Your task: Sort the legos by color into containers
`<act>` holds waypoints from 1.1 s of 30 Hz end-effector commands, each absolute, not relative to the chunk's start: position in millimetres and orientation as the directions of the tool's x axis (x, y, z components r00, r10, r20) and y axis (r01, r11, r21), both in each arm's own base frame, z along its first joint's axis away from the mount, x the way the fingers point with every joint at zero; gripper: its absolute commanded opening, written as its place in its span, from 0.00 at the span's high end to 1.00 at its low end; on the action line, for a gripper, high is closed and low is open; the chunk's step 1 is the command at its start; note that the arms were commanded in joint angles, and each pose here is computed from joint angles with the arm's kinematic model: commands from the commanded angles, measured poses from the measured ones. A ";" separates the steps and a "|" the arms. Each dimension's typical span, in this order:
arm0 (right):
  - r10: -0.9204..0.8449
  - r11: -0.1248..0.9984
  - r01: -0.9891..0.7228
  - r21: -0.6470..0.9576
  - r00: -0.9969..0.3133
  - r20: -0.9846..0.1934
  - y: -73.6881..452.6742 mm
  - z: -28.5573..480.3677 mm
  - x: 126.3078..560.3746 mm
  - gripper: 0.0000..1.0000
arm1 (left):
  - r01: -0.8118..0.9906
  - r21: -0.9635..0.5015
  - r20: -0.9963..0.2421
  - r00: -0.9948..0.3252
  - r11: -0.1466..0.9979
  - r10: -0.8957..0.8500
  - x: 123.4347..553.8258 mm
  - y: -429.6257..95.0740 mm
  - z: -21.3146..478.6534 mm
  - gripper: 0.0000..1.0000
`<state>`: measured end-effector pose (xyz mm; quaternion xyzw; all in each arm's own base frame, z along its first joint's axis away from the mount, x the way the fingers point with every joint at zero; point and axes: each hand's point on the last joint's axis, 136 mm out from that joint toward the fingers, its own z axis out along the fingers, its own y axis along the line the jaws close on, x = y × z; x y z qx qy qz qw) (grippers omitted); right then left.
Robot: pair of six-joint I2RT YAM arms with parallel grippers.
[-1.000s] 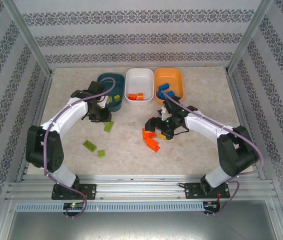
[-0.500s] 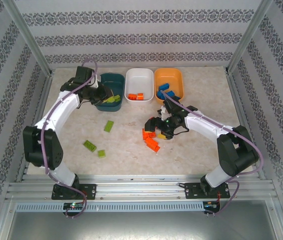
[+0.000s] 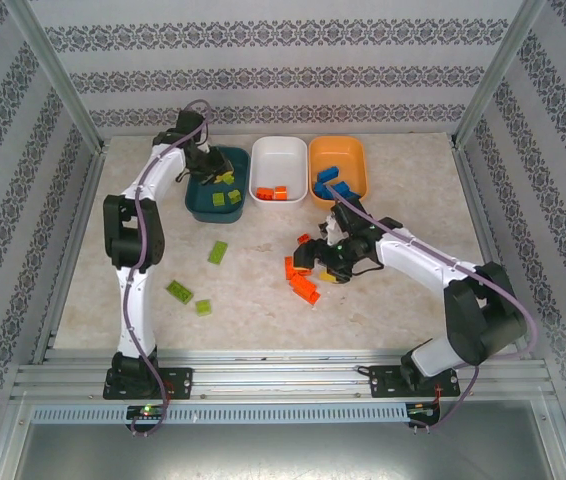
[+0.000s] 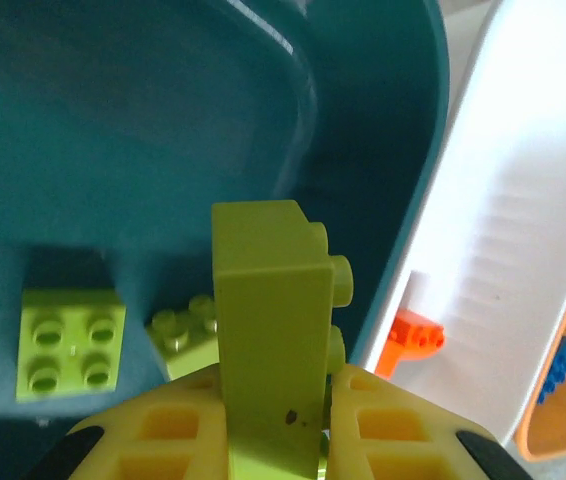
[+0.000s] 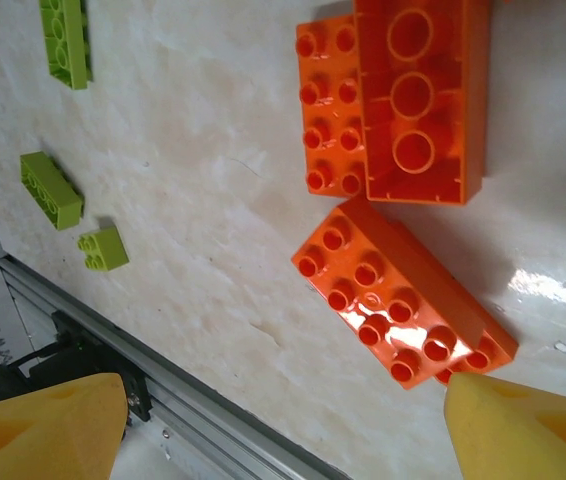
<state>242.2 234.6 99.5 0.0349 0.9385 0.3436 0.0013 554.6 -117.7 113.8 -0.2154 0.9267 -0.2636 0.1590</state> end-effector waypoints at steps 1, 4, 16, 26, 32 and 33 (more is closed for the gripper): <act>0.084 0.775 0.078 0.627 -0.996 0.019 226.6 97.9 237.4 0.17 | -0.333 -0.494 -0.163 -0.872 0.804 -0.461 551.1 -104.0 112.7 0.80; 0.092 0.777 0.086 0.624 -0.995 0.023 225.7 97.1 237.1 0.17 | -0.346 -0.489 -0.144 -0.874 0.801 -0.465 556.5 -101.2 104.9 0.78; 0.097 0.771 0.089 0.631 -0.995 0.022 232.9 102.5 245.2 0.17 | -0.352 -0.489 -0.133 -0.874 0.798 -0.467 555.8 -93.3 106.4 0.57; 0.055 0.764 0.042 0.644 -0.999 0.000 247.2 109.0 255.0 0.17 | -0.345 -0.440 -0.209 -0.858 0.829 -0.468 499.5 -76.2 175.7 0.45; 0.023 0.759 0.029 0.651 -1.000 0.017 254.5 101.1 259.1 0.17 | -0.466 -0.420 -0.190 -0.794 0.779 -0.578 402.5 -60.6 196.6 0.38; 0.017 0.756 0.024 0.654 -1.000 0.017 256.4 100.1 260.5 0.17 | -0.497 -0.423 -0.172 -0.777 0.758 -0.605 383.9 -59.8 195.0 0.36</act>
